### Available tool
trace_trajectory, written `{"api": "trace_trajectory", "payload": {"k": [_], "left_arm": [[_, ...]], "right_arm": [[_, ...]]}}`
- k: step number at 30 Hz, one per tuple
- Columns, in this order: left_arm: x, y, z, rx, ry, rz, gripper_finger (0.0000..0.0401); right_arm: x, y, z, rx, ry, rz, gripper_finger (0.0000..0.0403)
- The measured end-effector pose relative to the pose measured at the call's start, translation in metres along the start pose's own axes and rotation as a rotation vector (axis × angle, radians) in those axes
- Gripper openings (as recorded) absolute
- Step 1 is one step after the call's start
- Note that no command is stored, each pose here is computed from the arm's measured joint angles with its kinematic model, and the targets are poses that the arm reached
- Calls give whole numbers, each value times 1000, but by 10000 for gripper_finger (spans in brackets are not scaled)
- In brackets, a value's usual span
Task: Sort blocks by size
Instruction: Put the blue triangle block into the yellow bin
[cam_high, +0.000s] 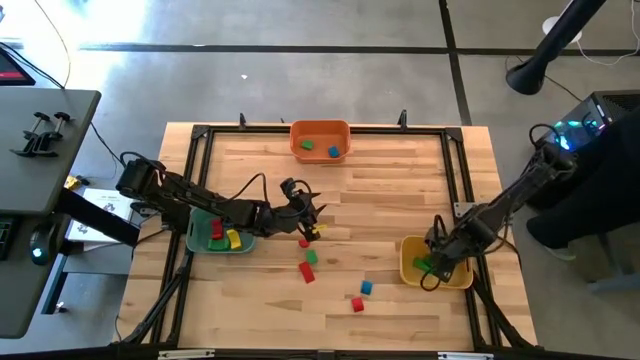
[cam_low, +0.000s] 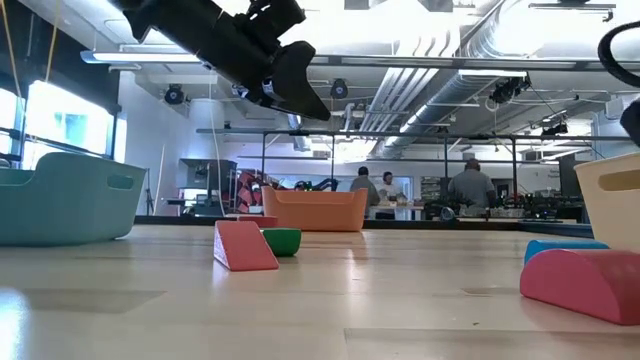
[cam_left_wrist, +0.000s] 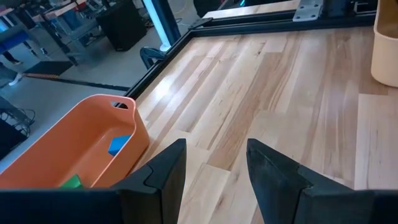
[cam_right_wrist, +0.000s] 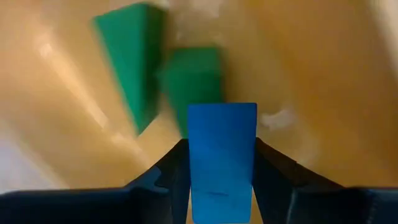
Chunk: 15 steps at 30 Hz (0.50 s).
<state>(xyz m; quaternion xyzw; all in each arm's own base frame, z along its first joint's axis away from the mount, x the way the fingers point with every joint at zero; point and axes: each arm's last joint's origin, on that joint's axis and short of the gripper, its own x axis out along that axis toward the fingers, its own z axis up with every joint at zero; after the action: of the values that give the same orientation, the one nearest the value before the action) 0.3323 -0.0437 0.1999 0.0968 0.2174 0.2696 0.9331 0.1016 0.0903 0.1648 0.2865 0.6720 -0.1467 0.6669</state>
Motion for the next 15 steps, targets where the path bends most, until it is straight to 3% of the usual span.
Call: {"api": "trace_trajectory", "payload": {"k": [6, 15], "left_arm": [[0, 0, 1, -6, -6, 0, 156], [0, 0, 1, -10, -11, -1, 156]], "right_arm": [[7, 1, 2, 76, -54, -91, 132], [6, 2, 3, 103, -54, -104, 242]]}}
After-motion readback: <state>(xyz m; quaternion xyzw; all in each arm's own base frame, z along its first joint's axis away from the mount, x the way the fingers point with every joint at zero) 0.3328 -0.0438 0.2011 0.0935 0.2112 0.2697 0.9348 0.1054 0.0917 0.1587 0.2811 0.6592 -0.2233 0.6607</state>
